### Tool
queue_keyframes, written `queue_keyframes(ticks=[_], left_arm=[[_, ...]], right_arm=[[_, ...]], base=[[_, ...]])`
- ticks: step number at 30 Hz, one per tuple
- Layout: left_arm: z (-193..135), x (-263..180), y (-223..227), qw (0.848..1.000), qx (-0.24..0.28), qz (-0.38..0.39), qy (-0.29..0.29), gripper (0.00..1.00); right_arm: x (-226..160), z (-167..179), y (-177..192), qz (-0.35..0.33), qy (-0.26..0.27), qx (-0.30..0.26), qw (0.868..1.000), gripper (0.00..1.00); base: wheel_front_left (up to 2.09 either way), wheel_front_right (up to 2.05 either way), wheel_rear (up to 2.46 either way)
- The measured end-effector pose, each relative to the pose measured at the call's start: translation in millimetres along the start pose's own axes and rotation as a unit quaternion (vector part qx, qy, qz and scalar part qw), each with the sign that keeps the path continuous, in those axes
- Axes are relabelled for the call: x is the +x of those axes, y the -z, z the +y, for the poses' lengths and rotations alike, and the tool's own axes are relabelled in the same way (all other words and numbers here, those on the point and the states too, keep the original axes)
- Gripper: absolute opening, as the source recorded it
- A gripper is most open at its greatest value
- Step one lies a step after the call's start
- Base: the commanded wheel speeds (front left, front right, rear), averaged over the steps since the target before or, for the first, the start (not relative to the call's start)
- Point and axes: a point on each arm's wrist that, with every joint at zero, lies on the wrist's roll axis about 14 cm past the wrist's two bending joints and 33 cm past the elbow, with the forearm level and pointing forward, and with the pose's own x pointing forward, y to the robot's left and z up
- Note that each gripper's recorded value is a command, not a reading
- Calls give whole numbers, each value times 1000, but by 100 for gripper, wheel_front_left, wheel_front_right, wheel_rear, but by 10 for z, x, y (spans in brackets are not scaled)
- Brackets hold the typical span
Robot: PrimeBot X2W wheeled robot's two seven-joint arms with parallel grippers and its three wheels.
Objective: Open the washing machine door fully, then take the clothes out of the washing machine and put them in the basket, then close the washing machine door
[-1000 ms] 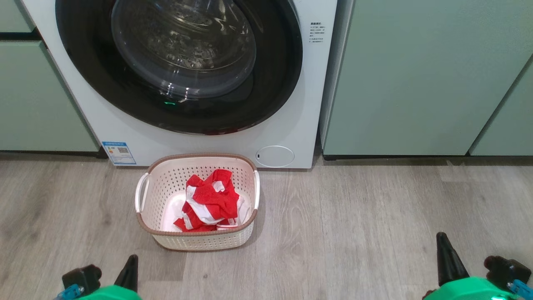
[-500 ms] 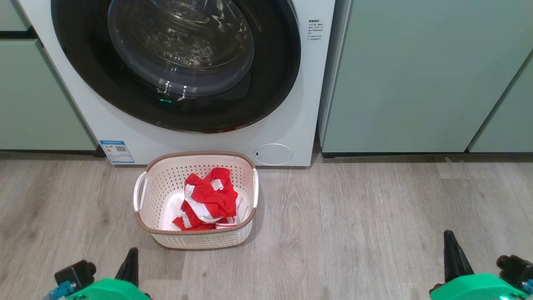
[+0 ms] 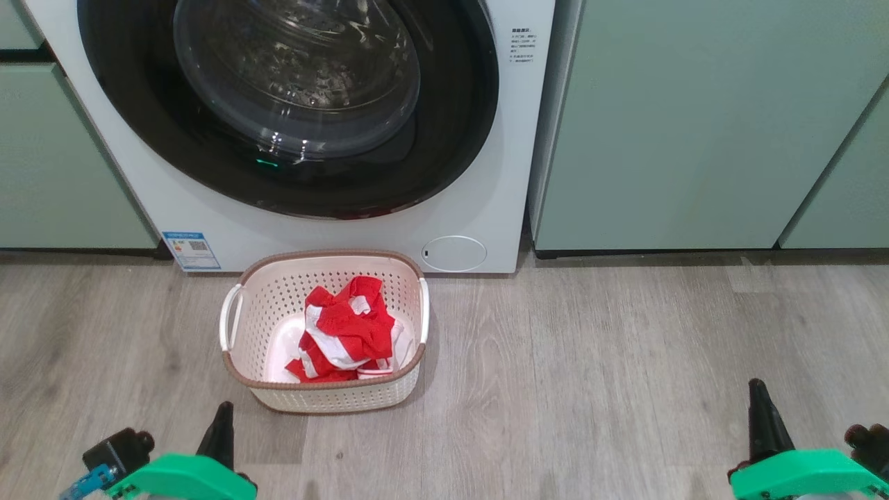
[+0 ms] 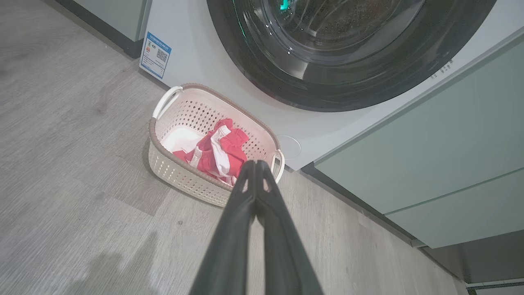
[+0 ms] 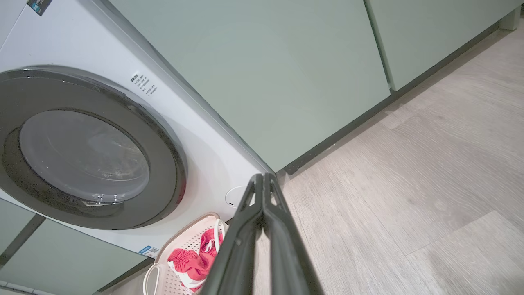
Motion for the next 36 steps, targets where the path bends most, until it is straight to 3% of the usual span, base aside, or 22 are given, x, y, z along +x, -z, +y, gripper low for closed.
queue_keyframes(ticks=[19, 36], left_arm=[[-124, 58, -67, 995, -95, -5, 10, 0], [-283, 124, -159, 982, -188, -10, 29, 0]], right_arm=[[43, -28, -78, -4, 10, 95, 995, 0], [98, -24, -182, -12, 9, 190, 982, 0]], base=[[0, 0, 0], [0, 0, 0]])
